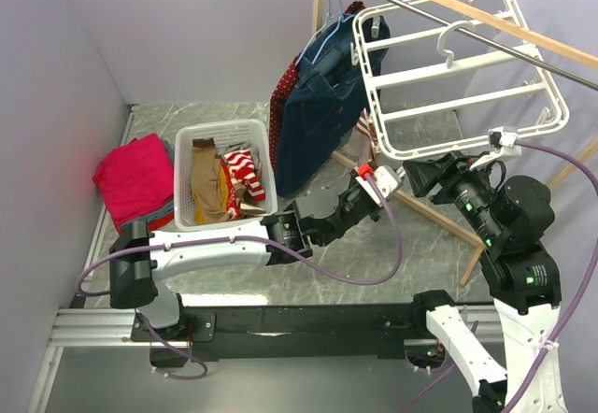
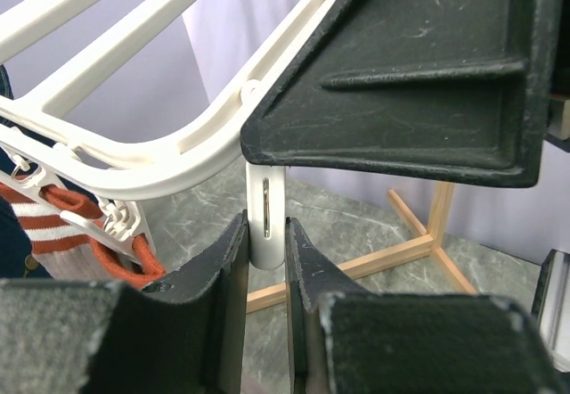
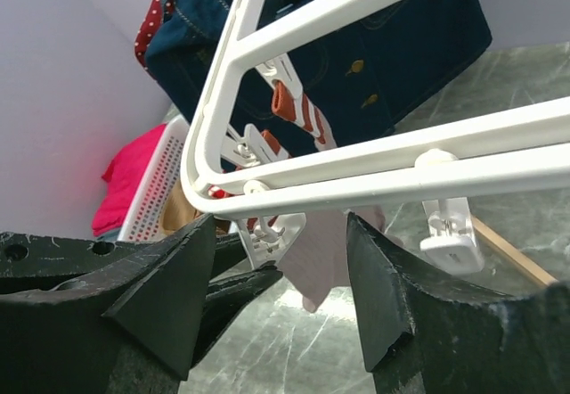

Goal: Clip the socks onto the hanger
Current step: Open the clamp at the hanger.

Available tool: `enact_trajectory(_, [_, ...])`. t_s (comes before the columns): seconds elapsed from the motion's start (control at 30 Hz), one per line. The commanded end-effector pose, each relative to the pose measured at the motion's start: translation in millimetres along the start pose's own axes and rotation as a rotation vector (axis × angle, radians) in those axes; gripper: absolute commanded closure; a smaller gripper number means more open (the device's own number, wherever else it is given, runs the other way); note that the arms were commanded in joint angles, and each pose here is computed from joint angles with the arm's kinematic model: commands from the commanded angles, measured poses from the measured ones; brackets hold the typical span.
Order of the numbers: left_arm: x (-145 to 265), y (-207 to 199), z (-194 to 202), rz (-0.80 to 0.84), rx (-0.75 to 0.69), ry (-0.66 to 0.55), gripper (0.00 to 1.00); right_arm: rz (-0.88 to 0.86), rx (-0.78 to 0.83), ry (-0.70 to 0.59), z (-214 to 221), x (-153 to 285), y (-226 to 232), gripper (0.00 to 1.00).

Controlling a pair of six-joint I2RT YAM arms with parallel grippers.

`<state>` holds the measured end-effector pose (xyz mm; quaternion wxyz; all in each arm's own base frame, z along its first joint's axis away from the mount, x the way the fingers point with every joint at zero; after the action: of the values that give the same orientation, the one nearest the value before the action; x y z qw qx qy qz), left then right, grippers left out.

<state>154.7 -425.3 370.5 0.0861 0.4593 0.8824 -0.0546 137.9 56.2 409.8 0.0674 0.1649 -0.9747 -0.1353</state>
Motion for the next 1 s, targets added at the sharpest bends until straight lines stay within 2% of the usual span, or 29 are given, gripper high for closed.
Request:
enact_trajectory(0.0, [8.2,3.4,-28.2,0.021,0.055,-0.075,0.82,-0.053,0.008,-0.031,-6.7,-4.6,4.7,0.34])
enact_trajectory(0.33, [11.2,5.4,-30.5,0.031,0.084,-0.094,0.81,-0.153,-0.018,0.004,1.5,-18.2,9.1,0.38])
enact_trajectory(0.53, [12.3,7.2,-30.1,0.030,0.092,-0.092,0.81,-0.160,-0.012,-0.008,-0.2,-18.9,9.0,0.45])
enact_trajectory(0.63, [12.8,7.3,-28.7,0.033,0.095,-0.091,0.80,-0.164,-0.007,-0.004,-0.6,-19.4,9.0,0.51])
enact_trajectory(0.83, [13.3,7.5,-27.9,0.032,0.096,-0.084,0.76,-0.153,0.007,-0.005,0.5,-18.3,7.3,0.75])
enact_trajectory(0.9, [13.6,7.5,-28.4,0.032,0.097,-0.082,0.68,-0.148,0.013,-0.006,1.1,-17.1,6.8,0.78])
enact_trajectory(0.93, [13.4,7.4,-29.2,0.032,0.100,-0.082,0.64,-0.145,0.018,-0.008,1.3,-16.6,6.4,0.84])
enact_trajectory(0.97, [13.6,7.3,-28.4,0.032,0.100,-0.078,0.62,-0.143,0.020,-0.007,2.1,-16.7,6.1,0.86])
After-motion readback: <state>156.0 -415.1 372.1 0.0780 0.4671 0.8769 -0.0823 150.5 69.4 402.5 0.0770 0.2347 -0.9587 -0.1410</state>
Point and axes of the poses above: each gripper's point midway between its finger pads, its own x axis back along the fingers, its own y axis along the line the jaws close on, z = x × y, the point moved 8 cm from there along x, back along the fingers, and after that the axes turned 8 degrees about x, right-handed, at the moved point
